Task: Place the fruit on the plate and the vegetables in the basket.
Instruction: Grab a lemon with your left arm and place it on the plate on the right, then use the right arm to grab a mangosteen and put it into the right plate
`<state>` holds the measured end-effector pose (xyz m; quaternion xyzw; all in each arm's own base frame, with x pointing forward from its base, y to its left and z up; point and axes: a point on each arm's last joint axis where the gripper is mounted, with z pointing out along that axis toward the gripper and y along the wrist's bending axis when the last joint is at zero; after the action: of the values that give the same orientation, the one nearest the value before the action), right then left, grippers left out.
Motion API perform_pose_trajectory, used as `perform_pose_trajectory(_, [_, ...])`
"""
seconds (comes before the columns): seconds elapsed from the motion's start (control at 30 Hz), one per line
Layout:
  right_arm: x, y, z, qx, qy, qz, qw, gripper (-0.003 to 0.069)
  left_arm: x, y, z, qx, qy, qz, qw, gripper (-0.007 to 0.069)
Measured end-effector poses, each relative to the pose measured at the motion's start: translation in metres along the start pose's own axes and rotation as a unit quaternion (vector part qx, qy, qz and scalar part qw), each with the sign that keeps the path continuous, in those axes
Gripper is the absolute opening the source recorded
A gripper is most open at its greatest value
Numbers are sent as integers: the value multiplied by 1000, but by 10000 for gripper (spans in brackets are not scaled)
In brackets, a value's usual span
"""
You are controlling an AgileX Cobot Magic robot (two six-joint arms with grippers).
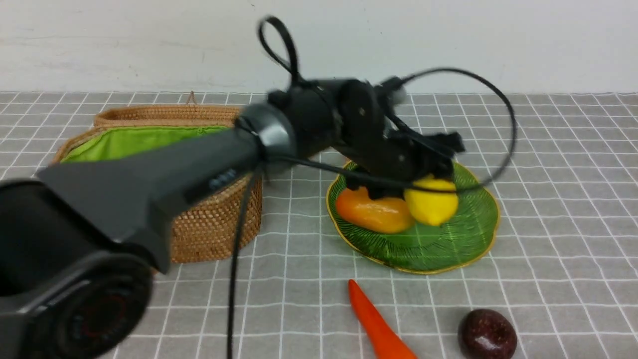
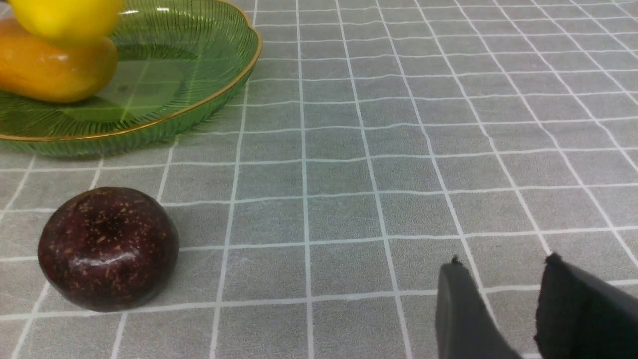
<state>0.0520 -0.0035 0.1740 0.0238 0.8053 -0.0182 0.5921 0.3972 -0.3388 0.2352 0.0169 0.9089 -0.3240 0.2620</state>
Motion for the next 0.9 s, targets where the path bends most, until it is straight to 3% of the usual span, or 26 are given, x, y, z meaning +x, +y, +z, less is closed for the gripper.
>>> perform_pose_trajectory(0.17, [0,0,0,0,0,0,1000,241,6,-1,8,1,6,21,1000,666])
perform_pose_trajectory(0.43, [0,0,0,0,0,0,1000,241,5,-2,-10,-37,49,68,996,660])
perform_pose_trajectory(0.67, [0,0,0,0,0,0,1000,241,-21,-17,-135,-174,70,177,966,619])
perform_pose_trajectory(0.9, [0,0,0,0,0,0,1000,241,-9,-24,-241,-188,34,192,963,544])
